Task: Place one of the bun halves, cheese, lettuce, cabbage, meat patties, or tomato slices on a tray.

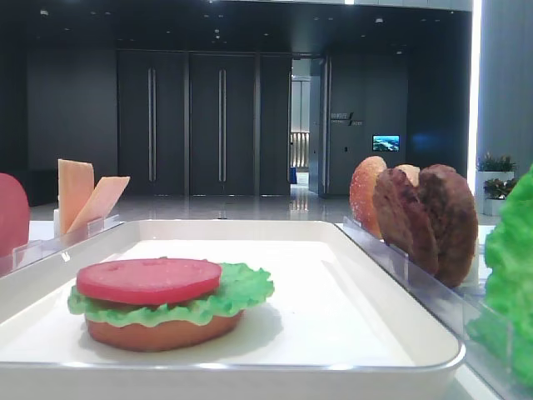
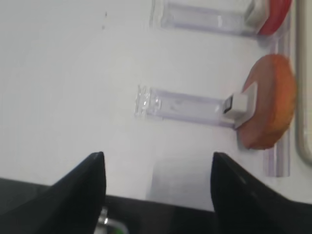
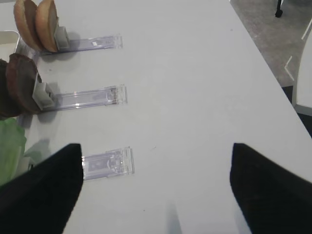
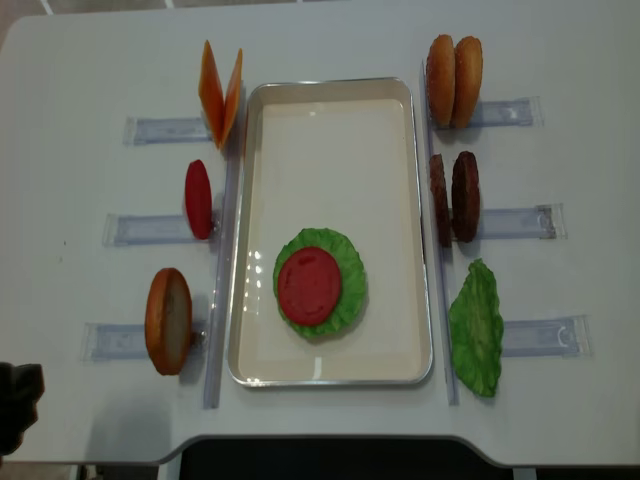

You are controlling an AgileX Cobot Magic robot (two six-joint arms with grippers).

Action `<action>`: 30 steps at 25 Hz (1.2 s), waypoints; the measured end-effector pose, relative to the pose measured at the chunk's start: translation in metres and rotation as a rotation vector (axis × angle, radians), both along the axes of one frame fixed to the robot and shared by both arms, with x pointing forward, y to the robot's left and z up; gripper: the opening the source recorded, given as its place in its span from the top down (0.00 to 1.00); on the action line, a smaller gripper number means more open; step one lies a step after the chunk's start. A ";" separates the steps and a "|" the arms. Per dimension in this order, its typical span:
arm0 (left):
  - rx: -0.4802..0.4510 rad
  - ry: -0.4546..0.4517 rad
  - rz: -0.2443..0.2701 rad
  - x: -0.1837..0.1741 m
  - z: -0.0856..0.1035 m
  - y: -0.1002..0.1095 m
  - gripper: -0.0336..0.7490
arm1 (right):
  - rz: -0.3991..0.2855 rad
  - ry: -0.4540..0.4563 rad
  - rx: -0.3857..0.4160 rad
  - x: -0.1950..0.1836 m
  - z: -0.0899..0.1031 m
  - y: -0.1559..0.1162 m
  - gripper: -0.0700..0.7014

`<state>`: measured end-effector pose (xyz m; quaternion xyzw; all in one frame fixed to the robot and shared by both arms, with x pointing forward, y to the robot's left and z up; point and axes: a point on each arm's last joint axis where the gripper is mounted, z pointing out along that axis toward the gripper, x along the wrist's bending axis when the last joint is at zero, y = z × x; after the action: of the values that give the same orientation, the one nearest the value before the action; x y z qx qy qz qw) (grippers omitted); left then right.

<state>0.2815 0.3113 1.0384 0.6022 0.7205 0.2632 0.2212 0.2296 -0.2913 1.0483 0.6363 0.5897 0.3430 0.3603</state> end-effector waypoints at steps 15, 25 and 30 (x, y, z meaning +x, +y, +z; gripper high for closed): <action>-0.009 -0.344 -0.007 -0.050 0.004 -0.003 0.33 | 0.000 0.000 0.000 0.000 0.000 0.000 0.16; -0.010 -0.344 -0.008 -0.050 0.004 -0.003 0.34 | 0.000 0.000 0.000 0.000 0.000 0.000 0.16; -0.010 -0.344 -0.008 -0.050 0.004 -0.003 0.34 | 0.000 0.000 0.000 0.000 0.000 0.000 0.16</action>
<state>0.2315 0.3084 1.0422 0.5499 0.6711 0.3577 0.3452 0.2296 -0.2913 1.0483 0.6363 0.5897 0.3430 0.3603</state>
